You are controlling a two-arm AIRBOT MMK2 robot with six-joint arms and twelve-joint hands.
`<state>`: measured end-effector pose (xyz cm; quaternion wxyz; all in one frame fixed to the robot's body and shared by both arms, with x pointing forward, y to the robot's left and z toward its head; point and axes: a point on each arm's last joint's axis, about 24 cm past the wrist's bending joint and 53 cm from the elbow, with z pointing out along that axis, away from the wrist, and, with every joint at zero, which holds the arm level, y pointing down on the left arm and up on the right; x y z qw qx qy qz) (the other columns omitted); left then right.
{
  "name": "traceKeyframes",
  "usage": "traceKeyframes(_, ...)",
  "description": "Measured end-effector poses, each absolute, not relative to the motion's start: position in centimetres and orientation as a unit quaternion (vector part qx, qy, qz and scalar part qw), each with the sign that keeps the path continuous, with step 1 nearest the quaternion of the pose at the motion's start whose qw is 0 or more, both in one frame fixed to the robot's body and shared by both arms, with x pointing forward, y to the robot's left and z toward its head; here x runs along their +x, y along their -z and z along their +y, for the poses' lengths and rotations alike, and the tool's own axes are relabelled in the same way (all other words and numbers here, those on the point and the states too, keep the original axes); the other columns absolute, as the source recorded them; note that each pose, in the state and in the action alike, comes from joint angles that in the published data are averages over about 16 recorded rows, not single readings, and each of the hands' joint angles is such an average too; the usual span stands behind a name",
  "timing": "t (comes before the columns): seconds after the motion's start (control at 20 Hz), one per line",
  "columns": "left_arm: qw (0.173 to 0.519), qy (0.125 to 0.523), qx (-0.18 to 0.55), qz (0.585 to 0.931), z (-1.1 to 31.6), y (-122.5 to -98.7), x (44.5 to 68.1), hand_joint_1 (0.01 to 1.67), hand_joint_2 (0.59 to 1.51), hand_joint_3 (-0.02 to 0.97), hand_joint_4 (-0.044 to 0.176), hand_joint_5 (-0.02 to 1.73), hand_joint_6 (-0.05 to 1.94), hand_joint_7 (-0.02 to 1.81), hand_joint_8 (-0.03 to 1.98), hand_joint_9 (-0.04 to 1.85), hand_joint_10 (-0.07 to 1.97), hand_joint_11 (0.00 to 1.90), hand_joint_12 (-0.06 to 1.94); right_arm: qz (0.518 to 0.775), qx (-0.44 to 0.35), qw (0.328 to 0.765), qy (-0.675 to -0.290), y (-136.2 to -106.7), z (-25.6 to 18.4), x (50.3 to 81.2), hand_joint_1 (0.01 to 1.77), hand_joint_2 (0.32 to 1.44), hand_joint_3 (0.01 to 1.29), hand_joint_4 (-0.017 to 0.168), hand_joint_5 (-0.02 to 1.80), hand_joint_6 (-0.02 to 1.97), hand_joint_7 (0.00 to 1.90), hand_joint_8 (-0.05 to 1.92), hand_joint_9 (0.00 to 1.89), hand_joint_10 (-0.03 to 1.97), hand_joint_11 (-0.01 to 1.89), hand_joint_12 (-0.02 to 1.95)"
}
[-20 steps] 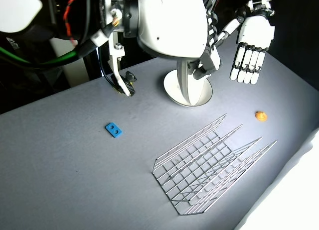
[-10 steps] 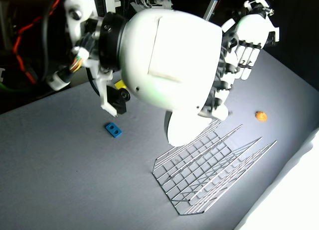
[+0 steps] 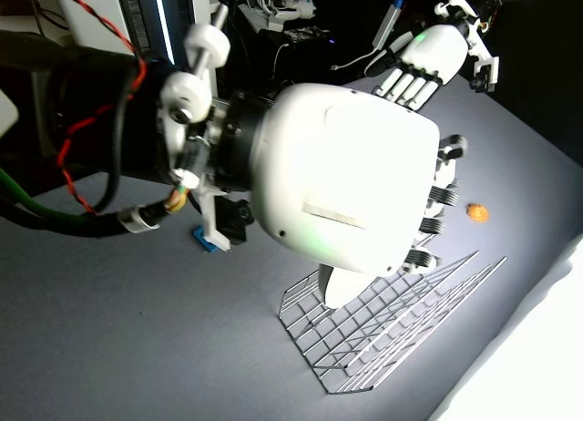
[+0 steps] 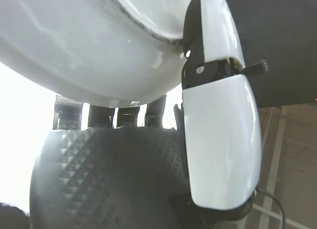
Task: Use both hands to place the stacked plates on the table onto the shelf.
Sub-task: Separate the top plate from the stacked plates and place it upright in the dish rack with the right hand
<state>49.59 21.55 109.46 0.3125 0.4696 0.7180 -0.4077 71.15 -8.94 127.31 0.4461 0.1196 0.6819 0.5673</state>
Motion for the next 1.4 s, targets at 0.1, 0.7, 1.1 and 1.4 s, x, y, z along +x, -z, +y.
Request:
traceKeyframes(0.1, 0.302, 0.4, 0.484, 0.718, 21.9, -108.8, 49.3, 0.01, 1.129, 0.005, 0.007, 0.06, 0.01, 0.04, 0.0, 0.02, 0.02, 0.01, -0.01, 0.682, 0.121, 0.446, -0.566, -127.0, -8.7, 71.7, 1.21, 0.97, 0.01, 0.013, 0.98, 0.93, 1.1, 0.8, 1.36, 0.0, 0.85, 0.99)
traceKeyframes(0.7, 0.275, 0.334, 0.519, 0.737, 23.2, -105.4, 49.6, 0.01, 1.131, 0.005, 0.007, 0.05, 0.01, 0.04, 0.0, 0.02, 0.02, 0.01, -0.01, 0.69, 0.155, 0.429, -0.561, -124.5, -7.5, 74.3, 1.22, 0.98, 0.01, 0.008, 0.98, 0.91, 1.12, 0.78, 1.37, 0.0, 0.88, 0.98)
traceKeyframes(1.1, 0.274, 0.304, 0.516, 0.753, 23.5, -104.1, 50.2, 0.01, 1.129, 0.005, 0.007, 0.06, 0.01, 0.03, 0.0, 0.02, 0.01, 0.01, -0.01, 0.7, 0.19, 0.414, -0.55, -122.5, -7.6, 75.6, 1.22, 1.0, 0.01, 0.007, 0.97, 0.91, 1.11, 0.81, 1.36, -0.01, 0.86, 0.98)
traceKeyframes(1.4, 0.275, 0.289, 0.511, 0.761, 23.6, -103.5, 50.5, 0.01, 1.128, 0.004, 0.006, 0.06, 0.01, 0.04, 0.0, 0.02, 0.01, 0.01, -0.01, 0.706, 0.207, 0.409, -0.539, -121.0, -8.1, 76.4, 1.23, 1.02, 0.01, 0.007, 0.96, 0.91, 1.1, 0.81, 1.35, -0.01, 0.85, 0.98)
